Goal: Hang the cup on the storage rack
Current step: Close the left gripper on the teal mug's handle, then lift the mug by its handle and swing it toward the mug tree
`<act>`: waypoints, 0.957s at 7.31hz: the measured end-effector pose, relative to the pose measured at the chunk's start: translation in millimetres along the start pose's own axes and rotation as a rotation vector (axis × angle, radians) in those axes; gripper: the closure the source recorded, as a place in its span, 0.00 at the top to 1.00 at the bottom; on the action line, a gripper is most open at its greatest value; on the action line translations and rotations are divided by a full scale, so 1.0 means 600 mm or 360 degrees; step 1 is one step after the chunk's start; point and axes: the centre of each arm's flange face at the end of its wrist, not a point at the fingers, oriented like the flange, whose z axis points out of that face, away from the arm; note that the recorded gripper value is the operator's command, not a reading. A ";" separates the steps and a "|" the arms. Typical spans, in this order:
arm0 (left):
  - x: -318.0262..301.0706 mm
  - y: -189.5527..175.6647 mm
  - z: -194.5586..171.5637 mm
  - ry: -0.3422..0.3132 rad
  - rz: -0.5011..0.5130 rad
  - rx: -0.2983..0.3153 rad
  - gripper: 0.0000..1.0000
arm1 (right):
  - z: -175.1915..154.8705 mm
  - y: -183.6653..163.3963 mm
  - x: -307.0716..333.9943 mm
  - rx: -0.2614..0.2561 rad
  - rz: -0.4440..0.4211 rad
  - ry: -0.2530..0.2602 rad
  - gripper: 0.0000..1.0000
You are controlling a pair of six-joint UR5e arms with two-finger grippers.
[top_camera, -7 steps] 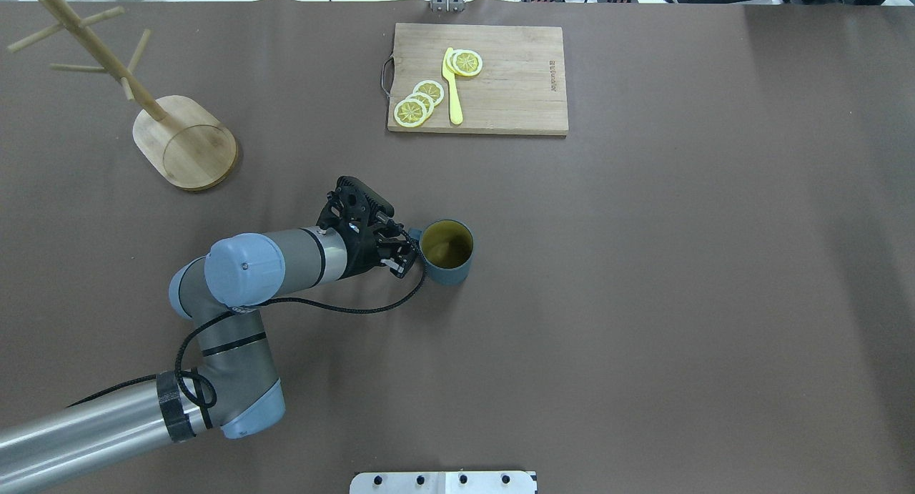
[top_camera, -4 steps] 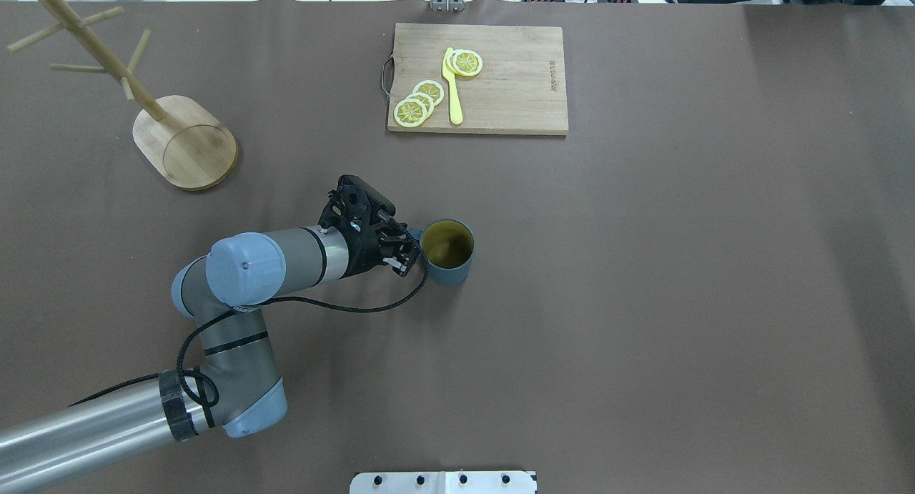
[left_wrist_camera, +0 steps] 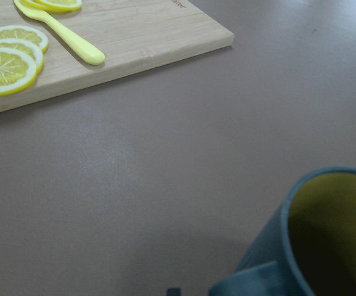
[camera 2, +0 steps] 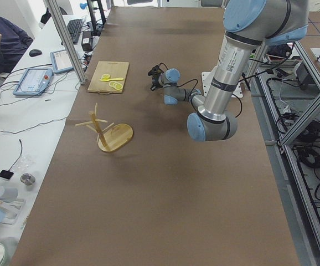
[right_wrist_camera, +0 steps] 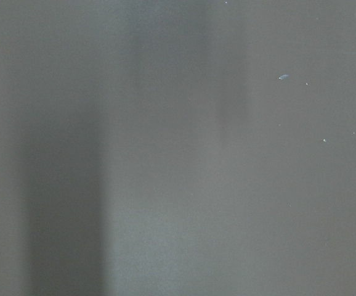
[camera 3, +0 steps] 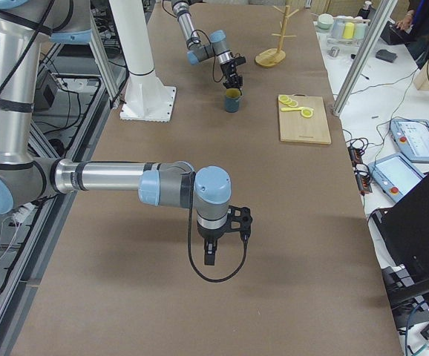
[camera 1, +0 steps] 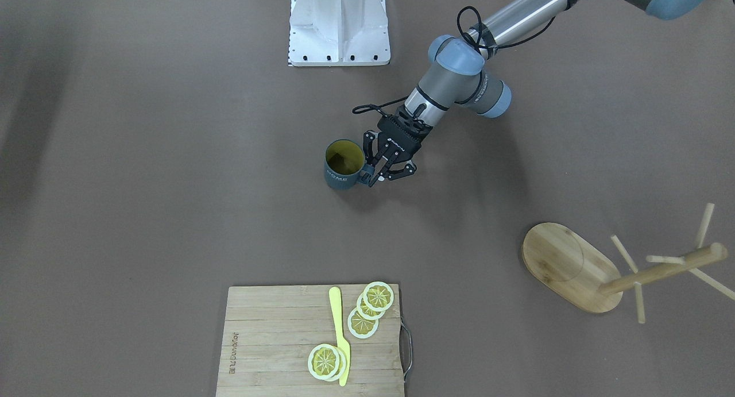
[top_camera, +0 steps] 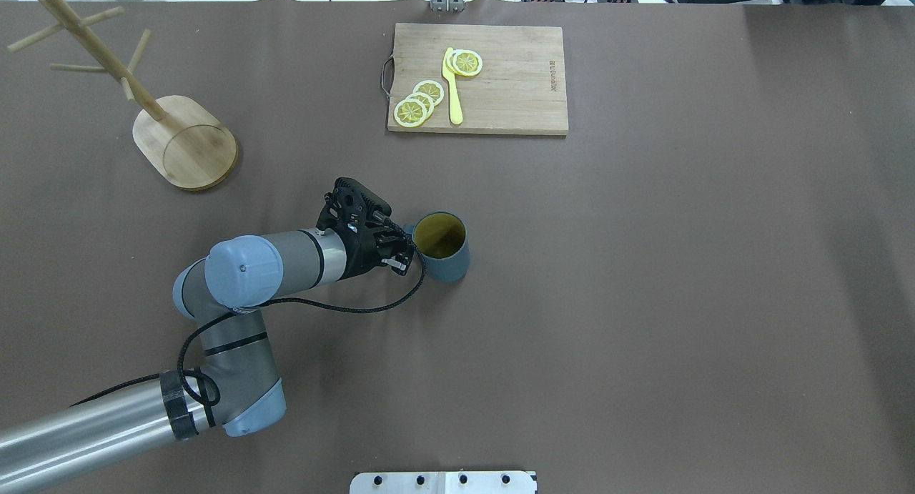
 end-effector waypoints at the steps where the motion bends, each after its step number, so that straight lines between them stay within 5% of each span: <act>1: 0.000 -0.001 -0.001 0.0005 -0.0002 0.0006 0.00 | 0.000 0.000 0.000 -0.0001 0.0000 0.0000 1.00; 7: 0.005 -0.019 -0.028 0.0135 -0.0125 0.0156 0.00 | 0.001 0.002 0.001 -0.0003 0.0000 0.0004 1.00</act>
